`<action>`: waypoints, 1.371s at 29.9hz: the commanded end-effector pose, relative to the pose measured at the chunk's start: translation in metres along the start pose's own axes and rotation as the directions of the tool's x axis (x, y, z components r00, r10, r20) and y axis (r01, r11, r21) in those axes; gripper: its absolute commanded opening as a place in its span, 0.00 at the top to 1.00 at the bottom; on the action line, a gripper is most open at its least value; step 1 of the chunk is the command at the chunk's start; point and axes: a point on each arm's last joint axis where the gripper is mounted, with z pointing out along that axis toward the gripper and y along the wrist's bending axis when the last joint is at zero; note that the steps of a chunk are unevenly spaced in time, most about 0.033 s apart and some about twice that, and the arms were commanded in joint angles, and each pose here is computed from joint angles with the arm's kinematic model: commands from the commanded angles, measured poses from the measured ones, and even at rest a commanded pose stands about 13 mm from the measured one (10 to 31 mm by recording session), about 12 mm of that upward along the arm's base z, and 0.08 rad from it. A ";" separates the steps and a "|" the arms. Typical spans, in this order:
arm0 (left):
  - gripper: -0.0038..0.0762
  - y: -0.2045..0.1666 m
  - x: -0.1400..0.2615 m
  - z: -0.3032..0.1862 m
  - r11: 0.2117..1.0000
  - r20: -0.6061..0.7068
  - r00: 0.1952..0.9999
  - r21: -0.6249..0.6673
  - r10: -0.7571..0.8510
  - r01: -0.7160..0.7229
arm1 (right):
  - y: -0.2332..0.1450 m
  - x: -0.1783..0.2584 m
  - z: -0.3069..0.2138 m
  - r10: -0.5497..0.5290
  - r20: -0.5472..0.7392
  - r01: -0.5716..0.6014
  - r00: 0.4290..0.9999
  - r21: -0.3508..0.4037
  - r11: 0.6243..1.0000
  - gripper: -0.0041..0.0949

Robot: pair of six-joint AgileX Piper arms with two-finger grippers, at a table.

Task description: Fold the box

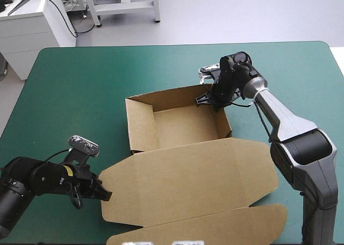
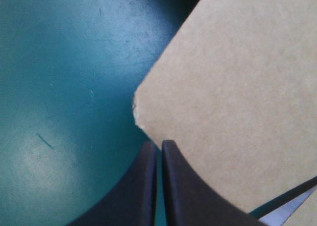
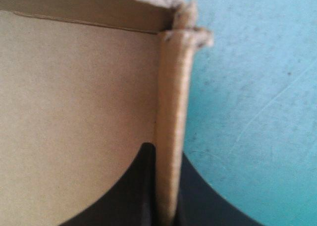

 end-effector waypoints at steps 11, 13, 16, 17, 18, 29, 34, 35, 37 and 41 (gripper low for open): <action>0.93 -0.004 0.001 -0.008 1.000 -0.020 1.000 0.027 -0.010 0.011 | -0.099 0.002 -0.117 0.009 0.259 -0.089 0.966 0.299 0.950 0.98; 0.93 -0.004 0.002 -0.008 0.999 -0.030 1.000 0.031 -0.011 0.012 | -0.127 0.010 -0.120 0.068 0.261 -0.152 0.963 0.317 0.936 0.98; 0.93 -0.004 0.004 -0.008 0.999 -0.044 0.999 0.035 -0.009 0.010 | -0.168 0.023 -0.126 0.159 0.276 -0.249 0.948 0.335 0.909 0.98; 0.93 -0.005 0.004 -0.008 0.999 -0.053 0.999 0.037 -0.009 0.011 | -0.183 0.029 -0.128 0.191 0.284 -0.285 0.939 0.337 0.897 0.98; 0.93 -0.005 0.005 -0.008 0.999 -0.058 0.998 0.038 -0.008 0.011 | -0.194 0.033 -0.130 0.216 0.293 -0.312 0.931 0.336 0.889 0.98; 0.93 -0.008 0.008 -0.008 0.997 -0.092 0.996 0.070 -0.016 0.022 | -0.291 0.095 -0.151 0.447 0.358 -0.560 0.820 0.333 0.759 0.98; 0.94 -0.008 0.009 -0.009 0.997 -0.110 0.994 0.075 -0.015 0.023 | -0.308 0.108 -0.151 0.490 0.359 -0.599 0.795 0.333 0.728 0.98; 0.94 -0.008 0.009 -0.009 0.997 -0.110 0.994 0.075 -0.015 0.023 | -0.310 0.110 -0.150 0.493 0.355 -0.600 0.794 0.330 0.729 0.97; 0.94 -0.008 0.009 -0.009 0.997 -0.108 0.994 0.074 -0.015 0.023 | -0.311 0.111 -0.149 0.484 0.352 -0.590 0.801 0.328 0.738 0.94; 0.94 -0.008 0.009 -0.009 0.997 -0.108 0.994 0.074 -0.015 0.023 | -0.313 0.109 -0.145 0.476 0.350 -0.582 0.807 0.330 0.744 0.72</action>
